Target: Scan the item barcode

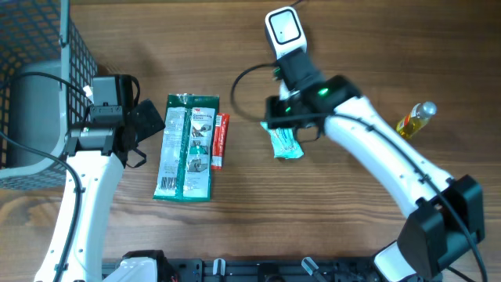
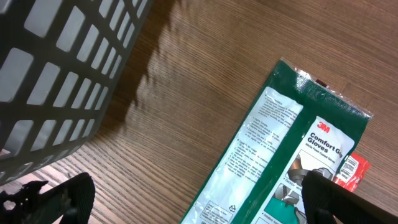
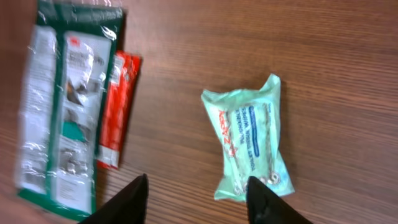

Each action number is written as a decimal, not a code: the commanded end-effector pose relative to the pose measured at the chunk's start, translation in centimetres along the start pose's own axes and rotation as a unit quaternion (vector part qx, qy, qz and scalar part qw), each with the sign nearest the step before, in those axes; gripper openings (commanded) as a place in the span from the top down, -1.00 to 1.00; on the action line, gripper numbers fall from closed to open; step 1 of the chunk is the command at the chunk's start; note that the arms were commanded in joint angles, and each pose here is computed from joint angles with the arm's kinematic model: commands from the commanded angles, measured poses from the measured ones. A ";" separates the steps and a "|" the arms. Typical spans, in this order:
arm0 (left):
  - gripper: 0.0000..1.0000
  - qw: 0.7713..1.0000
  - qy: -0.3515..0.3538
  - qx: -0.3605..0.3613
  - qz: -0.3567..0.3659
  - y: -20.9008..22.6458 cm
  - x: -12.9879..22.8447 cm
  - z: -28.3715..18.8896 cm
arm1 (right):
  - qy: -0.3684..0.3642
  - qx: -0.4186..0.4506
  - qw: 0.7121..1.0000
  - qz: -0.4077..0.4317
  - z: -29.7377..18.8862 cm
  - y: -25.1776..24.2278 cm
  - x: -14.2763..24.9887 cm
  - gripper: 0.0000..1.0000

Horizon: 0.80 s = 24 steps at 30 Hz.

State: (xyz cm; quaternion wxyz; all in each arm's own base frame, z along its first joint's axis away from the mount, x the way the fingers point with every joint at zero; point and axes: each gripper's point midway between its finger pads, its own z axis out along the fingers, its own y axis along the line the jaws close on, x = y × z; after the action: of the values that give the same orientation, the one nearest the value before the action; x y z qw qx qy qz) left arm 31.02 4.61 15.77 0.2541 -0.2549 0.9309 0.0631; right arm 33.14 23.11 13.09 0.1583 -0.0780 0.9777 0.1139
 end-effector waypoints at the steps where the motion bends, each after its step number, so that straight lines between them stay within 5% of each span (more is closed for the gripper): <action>1: -1.00 1.000 -0.007 -0.004 -0.009 0.2 -0.5 -0.1 | -0.014 0.127 0.988 -0.085 2.1 -0.9 1.2 -0.10; 5: -1.00 1.000 -0.007 -0.005 -0.009 0.2 -0.5 -0.1 | 0.001 0.214 0.970 -0.115 5.7 -1.6 2.8 -0.09; 14: -1.00 1.000 -0.007 -0.004 -0.009 0.2 -0.5 -0.1 | 0.068 0.261 0.955 -0.122 11.2 -4.0 5.6 -0.08; 15: -1.00 1.000 -0.007 -0.004 -0.009 0.2 -0.5 -0.1 | 0.073 0.257 0.956 -0.121 11.5 -3.9 5.9 0.14; 16: -1.00 1.000 -0.007 -0.005 -0.009 0.2 -0.5 -0.1 | 0.079 0.248 0.958 -0.119 11.6 -3.7 6.1 0.61; 17: -1.00 1.000 -0.007 -0.004 -0.009 0.2 -0.5 -0.1 | 0.080 0.246 0.959 -0.118 11.6 -3.6 6.1 0.76; 21: -1.00 1.000 -0.007 -0.004 -0.009 0.2 -0.5 -0.1 | 0.084 0.208 0.970 -0.096 9.7 -2.7 5.1 0.91; 24: -1.00 1.000 -0.007 -0.005 -0.009 0.2 -0.5 -0.1 | 0.080 0.017 0.994 -0.078 5.5 2.6 2.4 0.92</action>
State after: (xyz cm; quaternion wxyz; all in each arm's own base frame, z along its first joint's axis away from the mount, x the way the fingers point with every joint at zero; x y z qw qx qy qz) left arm 31.02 4.59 15.77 0.2541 -0.2547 0.9309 0.0630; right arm 31.80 22.08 1.90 0.0937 -0.1547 0.9767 -0.1157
